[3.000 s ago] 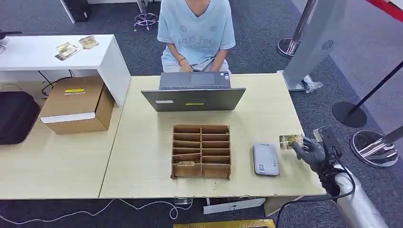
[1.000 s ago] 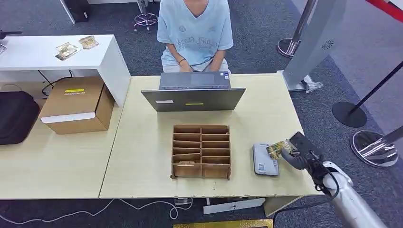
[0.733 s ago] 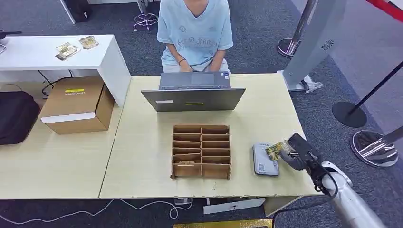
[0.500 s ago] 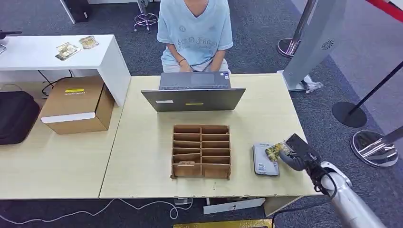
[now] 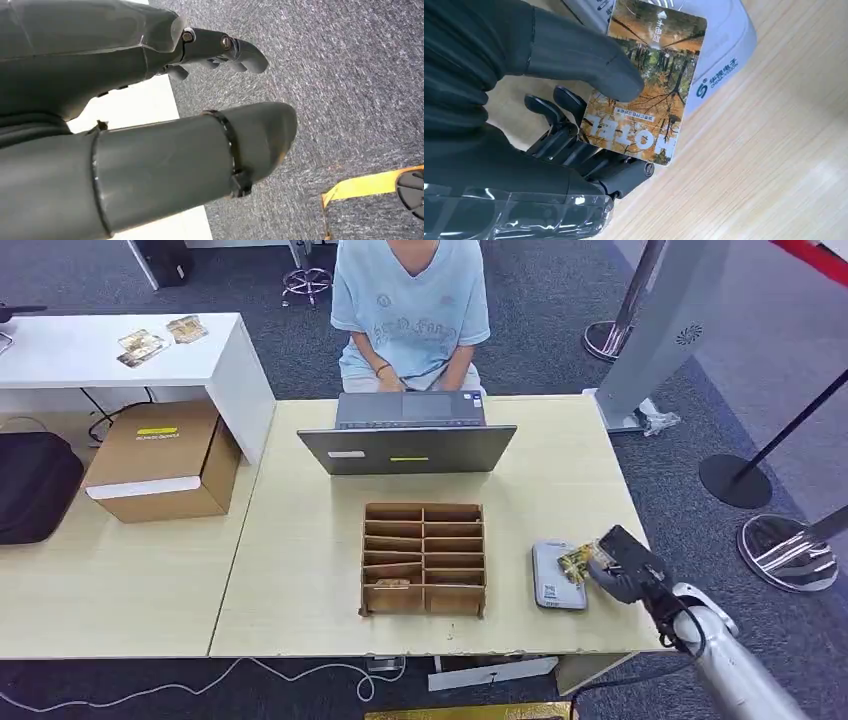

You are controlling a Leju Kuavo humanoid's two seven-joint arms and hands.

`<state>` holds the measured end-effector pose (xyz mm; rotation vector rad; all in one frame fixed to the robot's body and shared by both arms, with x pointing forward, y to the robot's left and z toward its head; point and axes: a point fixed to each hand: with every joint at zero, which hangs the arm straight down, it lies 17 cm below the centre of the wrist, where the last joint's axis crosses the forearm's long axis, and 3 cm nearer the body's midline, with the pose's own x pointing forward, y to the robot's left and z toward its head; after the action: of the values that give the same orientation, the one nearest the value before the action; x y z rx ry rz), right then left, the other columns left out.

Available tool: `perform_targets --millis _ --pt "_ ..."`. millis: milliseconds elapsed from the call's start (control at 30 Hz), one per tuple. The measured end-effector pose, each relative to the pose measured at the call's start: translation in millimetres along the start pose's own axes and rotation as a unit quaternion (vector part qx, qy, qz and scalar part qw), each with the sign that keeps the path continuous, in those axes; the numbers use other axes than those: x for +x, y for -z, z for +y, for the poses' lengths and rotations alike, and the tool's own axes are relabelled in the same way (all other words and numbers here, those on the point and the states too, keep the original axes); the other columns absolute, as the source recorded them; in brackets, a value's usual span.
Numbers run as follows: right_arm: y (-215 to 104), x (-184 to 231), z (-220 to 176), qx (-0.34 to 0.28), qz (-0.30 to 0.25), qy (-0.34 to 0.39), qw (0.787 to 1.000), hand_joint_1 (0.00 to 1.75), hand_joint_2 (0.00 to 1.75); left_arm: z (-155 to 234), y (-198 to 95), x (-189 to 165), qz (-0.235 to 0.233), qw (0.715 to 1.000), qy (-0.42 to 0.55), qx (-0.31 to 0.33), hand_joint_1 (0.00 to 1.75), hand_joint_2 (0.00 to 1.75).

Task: Pass the card to the sensor for recognition and then transmit it.

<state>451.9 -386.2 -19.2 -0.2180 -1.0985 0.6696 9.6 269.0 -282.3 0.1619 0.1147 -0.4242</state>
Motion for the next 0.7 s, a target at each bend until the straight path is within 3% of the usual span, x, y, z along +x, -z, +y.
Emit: perform_targets --millis 700 --pt "-1.4 2.0 1.9 0.002 -0.006 0.018 1.0 1.75 1.75 -1.6 0.0 -0.9 0.004 1.0 -0.028 -0.006 0.0 0.0"
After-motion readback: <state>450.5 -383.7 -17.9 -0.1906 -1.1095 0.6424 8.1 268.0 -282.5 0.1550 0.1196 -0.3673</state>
